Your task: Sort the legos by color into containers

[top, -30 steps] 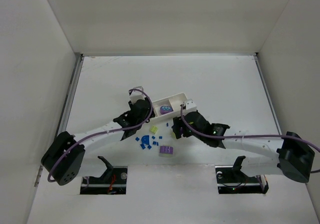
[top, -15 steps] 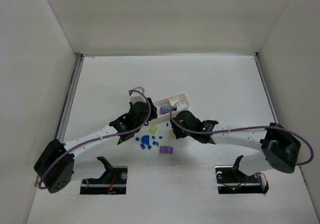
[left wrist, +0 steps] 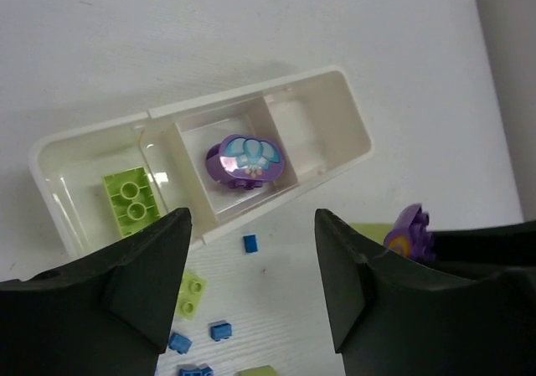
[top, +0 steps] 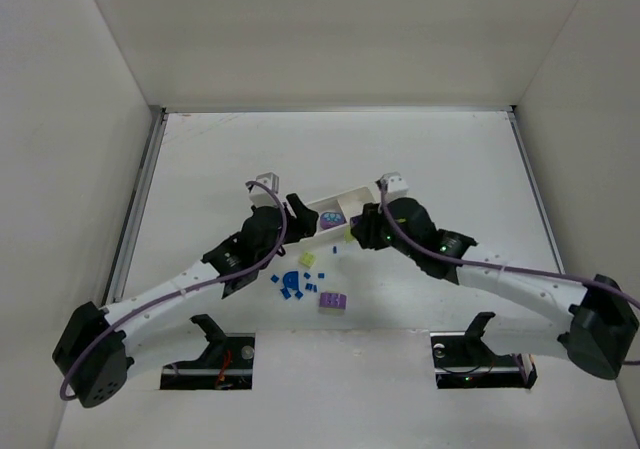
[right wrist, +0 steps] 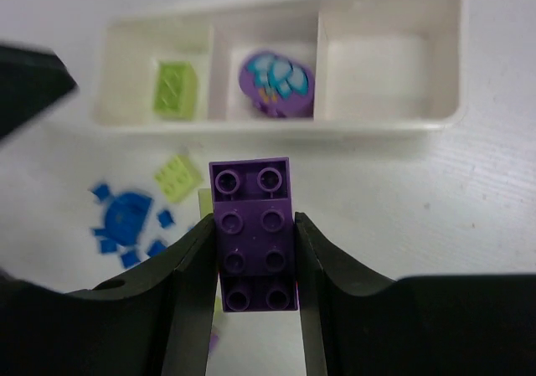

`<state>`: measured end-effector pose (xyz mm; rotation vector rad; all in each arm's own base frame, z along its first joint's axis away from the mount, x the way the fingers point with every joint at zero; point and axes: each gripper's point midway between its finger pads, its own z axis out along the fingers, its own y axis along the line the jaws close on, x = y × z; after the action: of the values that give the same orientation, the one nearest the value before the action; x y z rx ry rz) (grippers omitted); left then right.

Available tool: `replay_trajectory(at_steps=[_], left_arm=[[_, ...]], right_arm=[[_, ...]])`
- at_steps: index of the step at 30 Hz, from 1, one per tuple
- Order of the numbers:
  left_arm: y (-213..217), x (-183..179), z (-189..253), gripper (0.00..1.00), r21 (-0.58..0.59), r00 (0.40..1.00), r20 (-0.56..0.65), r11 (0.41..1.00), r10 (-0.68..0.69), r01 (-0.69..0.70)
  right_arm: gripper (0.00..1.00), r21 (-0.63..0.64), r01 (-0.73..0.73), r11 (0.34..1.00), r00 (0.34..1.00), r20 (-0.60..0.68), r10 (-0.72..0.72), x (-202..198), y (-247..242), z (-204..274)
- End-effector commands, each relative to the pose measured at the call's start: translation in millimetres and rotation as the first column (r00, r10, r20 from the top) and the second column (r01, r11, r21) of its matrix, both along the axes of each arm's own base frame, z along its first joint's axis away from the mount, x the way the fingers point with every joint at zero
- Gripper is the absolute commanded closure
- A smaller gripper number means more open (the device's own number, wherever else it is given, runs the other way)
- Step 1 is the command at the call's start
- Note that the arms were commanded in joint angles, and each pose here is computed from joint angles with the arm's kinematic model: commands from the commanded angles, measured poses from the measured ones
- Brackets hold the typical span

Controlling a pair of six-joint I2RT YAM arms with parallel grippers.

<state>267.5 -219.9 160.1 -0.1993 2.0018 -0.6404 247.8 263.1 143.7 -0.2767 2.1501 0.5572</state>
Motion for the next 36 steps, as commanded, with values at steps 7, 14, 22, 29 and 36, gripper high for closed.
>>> replay_trajectory(at_steps=[7,14,22,29,36], left_arm=[[12.1,-14.1,94.2,0.42,-0.512,0.979,0.179,0.859,0.097,0.008],[5.9,-23.1,110.0,0.44,-0.626,0.976,0.206,0.776,0.066,0.080],[4.3,-25.3,117.9,0.42,-0.705,0.976,0.209,0.701,0.061,0.107],[4.8,-24.1,120.8,0.49,-0.715,0.974,0.218,0.689,0.062,0.117],[6.3,-17.6,117.7,0.50,-0.716,0.974,0.215,0.690,0.078,0.103]], right_arm=[[0.79,0.684,-0.051,0.728,0.999,0.035,0.037,13.6,32.1,122.2],[0.78,0.869,-0.057,0.492,0.991,-0.012,0.136,17.6,49.3,156.4],[0.78,0.952,-0.008,0.306,0.972,-0.065,0.227,22.0,64.9,163.0],[0.78,0.976,0.019,0.215,0.958,-0.080,0.275,23.3,72.4,158.0],[0.78,0.986,0.037,0.164,0.936,-0.092,0.341,18.8,84.2,153.2]])
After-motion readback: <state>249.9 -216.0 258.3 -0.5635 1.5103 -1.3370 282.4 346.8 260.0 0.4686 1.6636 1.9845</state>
